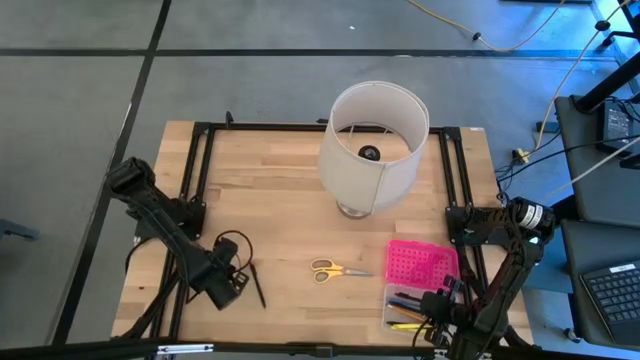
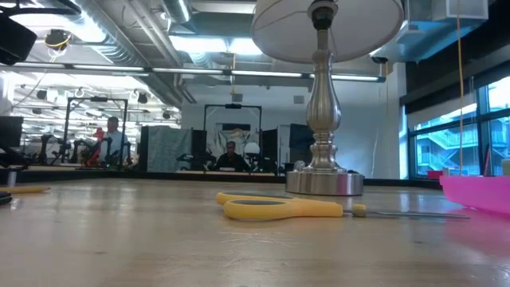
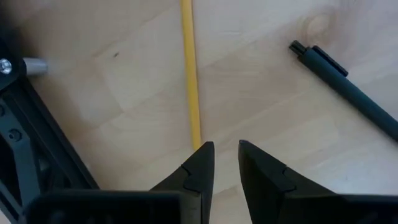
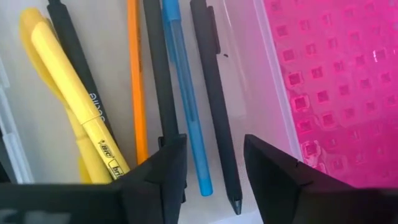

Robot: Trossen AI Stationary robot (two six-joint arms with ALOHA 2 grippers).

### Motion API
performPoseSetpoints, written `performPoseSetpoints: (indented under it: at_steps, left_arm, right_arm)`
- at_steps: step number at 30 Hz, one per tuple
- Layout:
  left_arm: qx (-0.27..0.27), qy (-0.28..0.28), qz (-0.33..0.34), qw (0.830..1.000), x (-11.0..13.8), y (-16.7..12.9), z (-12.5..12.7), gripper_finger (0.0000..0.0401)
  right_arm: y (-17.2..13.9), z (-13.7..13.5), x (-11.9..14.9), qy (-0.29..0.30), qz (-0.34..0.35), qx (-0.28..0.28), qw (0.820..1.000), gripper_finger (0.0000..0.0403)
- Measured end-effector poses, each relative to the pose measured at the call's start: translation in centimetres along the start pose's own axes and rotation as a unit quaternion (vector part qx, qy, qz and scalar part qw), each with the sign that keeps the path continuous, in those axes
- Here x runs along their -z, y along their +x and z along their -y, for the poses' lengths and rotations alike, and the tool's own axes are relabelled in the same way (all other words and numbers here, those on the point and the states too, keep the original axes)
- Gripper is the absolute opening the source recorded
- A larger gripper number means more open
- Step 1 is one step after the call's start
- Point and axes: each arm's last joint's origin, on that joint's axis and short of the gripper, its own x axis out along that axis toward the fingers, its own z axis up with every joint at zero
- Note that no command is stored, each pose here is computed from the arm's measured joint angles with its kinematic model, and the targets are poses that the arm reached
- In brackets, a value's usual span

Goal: Pick & place school supplies into a supply box
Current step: Put the yellow pencil into the supply box

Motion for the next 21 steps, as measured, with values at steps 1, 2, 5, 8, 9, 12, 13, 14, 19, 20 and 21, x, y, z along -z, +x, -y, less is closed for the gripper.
performPoseSetpoints:
  at_steps: [1,2,5,8,9,12,13,14,19,20,21]
  left_arm:
    - [0.0,0.0,-0.005,1.0,0.0,0.0,0.0,0.0068]
    - [-0.001,-0.001,-0.011,1.0,0.1,0.0,0.0,0.007]
    - [-0.003,-0.01,-0.03,0.999,0.2,0.0,0.1,0.0086]
    - [-0.003,-0.025,-0.042,0.999,0.4,0.0,0.1,0.012]
    - [-0.001,-0.028,-0.045,0.999,0.5,0.0,0.2,0.0133]
    - [0.004,-0.034,-0.058,0.998,0.9,-0.1,0.2,0.0174]
    - [0.005,-0.032,-0.059,0.998,1.0,-0.1,0.2,0.0186]
    - [0.008,-0.028,-0.057,0.998,1.0,-0.1,0.2,0.0196]
    - [0.053,-0.014,-0.059,0.997,1.7,-0.2,0.8,0.0221]
    - [0.06,-0.009,-0.06,0.996,1.8,-0.2,0.9,0.0221]
    - [0.062,-0.008,-0.061,0.996,1.9,-0.2,0.9,0.0221]
  right_arm:
    - [0.0,0.0,0.0,0.0,0.0,0.0,1.0,0.0163]
    - [0.0,0.0,0.0,0.0,0.0,0.0,1.0,0.0163]
    - [0.0,0.0,0.0,0.0,0.0,0.0,1.0,0.0163]
    - [0.0,0.0,0.0,0.001,0.0,0.0,1.0,0.0163]
    - [0.0,0.0,0.0,0.001,0.0,0.0,1.0,0.0163]
    - [0.0,0.0,0.0,0.001,0.0,0.0,1.0,0.0163]
    - [0.0,0.0,0.0,0.001,0.0,0.0,1.0,0.0163]
    - [0.0,0.0,0.0,0.001,0.0,0.0,1.0,0.0163]
    - [0.0,0.0,0.0,0.0,0.001,0.0,1.0,0.0163]
    - [0.0,0.0,0.0,0.0,0.001,0.0,1.0,0.0163]
    - [0.0,0.0,0.0,0.0,0.001,0.0,1.0,0.0163]
